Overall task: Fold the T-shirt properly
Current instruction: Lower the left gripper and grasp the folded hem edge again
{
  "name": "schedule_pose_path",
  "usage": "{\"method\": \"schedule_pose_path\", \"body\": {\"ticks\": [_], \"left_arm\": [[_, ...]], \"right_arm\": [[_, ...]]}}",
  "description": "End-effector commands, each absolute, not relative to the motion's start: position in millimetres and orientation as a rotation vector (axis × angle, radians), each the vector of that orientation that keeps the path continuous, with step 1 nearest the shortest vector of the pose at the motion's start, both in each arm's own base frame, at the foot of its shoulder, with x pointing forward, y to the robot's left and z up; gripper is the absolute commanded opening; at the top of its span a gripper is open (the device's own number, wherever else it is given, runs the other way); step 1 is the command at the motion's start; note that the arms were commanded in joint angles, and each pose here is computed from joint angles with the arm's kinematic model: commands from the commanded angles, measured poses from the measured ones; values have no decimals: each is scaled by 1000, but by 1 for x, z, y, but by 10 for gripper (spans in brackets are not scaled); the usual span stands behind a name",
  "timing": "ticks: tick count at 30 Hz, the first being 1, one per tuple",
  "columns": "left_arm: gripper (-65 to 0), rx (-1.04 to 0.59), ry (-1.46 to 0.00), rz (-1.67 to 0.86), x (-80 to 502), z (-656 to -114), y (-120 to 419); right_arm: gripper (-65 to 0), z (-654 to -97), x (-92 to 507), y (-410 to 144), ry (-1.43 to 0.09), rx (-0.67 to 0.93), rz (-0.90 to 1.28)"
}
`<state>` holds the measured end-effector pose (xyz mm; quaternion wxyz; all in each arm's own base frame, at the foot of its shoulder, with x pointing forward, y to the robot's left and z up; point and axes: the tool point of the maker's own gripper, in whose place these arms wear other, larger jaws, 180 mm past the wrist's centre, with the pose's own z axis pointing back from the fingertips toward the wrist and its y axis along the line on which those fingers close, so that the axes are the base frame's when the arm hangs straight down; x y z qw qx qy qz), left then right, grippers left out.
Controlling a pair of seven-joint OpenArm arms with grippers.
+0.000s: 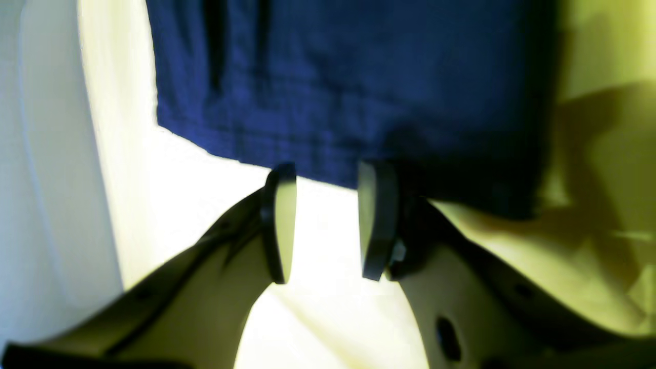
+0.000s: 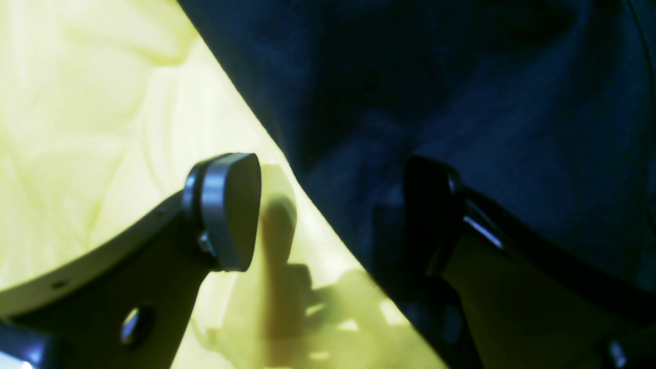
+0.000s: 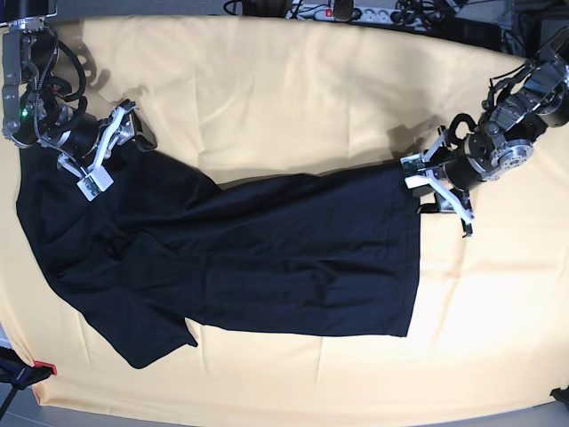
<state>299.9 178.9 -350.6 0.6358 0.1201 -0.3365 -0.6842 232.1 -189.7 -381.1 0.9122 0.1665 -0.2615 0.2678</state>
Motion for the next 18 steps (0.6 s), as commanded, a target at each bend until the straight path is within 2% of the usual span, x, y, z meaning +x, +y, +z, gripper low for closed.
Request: {"method": "schedule_pose_path", "body": {"ticks": [1,4,6,10,15,18], "left_arm": [[-438,284,-796,-1561,306,-338,180],[-434,211,-723,-1613,291,-348,177],[-381,204,-677,-1649,285,-352,180],[-252,230,-686,-1665,285,-342,184],[-242,257,-698,-1715,277,-321,180],[-242,161,-662,-1764,254,-314,169]], "right_arm": [[-213,-381,230,-195,-522,325,564],[-213,-381,230,-195,-522,325,564],[-213,-381,230,-195,-522,325,564],[-213,-381,230,-195,-521,325,564],[-213,-381,230,-194,-522,326,564],[-213,-380,231,-195,-522,325,564]]}}
